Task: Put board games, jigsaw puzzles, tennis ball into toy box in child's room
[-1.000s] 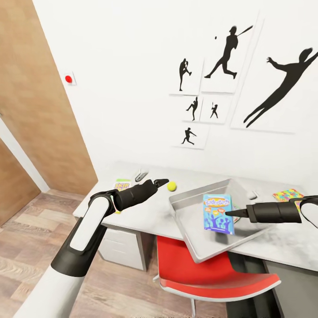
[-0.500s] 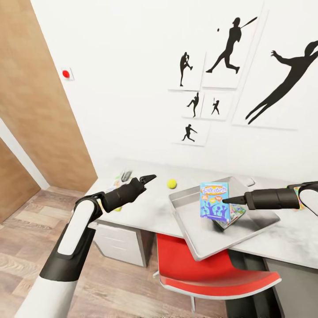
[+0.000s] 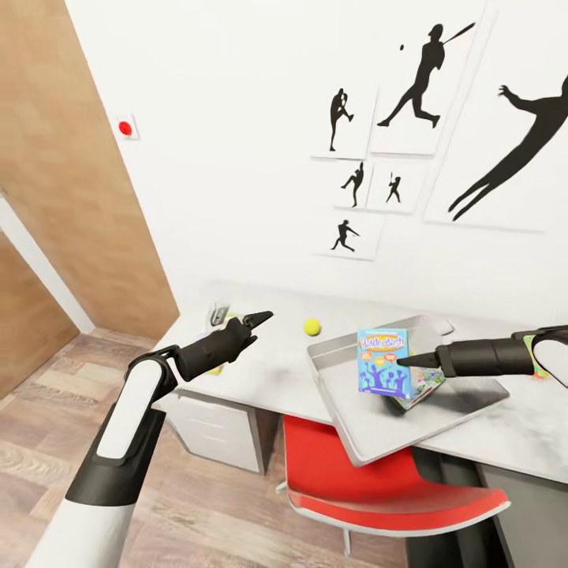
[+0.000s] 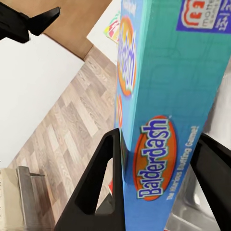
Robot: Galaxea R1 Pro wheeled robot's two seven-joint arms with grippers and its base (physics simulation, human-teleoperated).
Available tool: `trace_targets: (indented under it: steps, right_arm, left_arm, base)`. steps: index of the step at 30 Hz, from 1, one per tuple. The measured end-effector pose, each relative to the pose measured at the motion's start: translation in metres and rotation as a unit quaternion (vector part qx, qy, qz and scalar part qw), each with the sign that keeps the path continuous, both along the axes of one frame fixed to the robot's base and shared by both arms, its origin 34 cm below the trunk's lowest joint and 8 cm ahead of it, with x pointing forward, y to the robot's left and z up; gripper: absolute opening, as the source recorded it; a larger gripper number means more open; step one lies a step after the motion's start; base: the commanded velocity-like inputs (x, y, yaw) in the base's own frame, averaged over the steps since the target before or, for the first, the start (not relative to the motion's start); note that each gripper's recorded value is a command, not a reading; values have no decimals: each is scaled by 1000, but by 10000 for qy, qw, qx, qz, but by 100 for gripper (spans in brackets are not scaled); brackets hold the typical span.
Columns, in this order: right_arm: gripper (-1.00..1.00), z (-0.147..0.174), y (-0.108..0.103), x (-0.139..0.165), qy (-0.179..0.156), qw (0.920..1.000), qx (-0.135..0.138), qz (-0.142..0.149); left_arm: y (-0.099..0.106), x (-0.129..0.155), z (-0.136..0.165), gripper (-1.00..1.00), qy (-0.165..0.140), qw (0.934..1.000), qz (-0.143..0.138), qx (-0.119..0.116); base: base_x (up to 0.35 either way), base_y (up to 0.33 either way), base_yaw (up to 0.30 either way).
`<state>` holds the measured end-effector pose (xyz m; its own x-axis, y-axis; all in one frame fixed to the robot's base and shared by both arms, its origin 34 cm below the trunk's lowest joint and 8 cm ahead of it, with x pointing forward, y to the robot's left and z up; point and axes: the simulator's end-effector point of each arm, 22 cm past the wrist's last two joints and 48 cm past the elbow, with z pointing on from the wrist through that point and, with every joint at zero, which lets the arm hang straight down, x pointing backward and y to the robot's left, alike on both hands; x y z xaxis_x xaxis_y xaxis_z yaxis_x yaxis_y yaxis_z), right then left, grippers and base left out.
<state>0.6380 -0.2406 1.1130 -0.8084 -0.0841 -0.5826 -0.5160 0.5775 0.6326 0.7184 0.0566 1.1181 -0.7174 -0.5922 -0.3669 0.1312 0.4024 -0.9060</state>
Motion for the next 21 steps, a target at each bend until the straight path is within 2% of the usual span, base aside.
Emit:
trace_targets:
  steps: [8, 21]
  right_arm:
    - [-100, -14, 3, -7, 154, 9998, -84, 73]
    - [-100, -23, 1, -10, 253, 9996, -148, 65]
  left_arm:
    - [1, 0, 0, 100, 4, 10000, 4, 1]
    - [1, 0, -1, 100, 7, 10000, 4, 3]
  base:
    - [0, 0, 96]
    - [0, 0, 15]
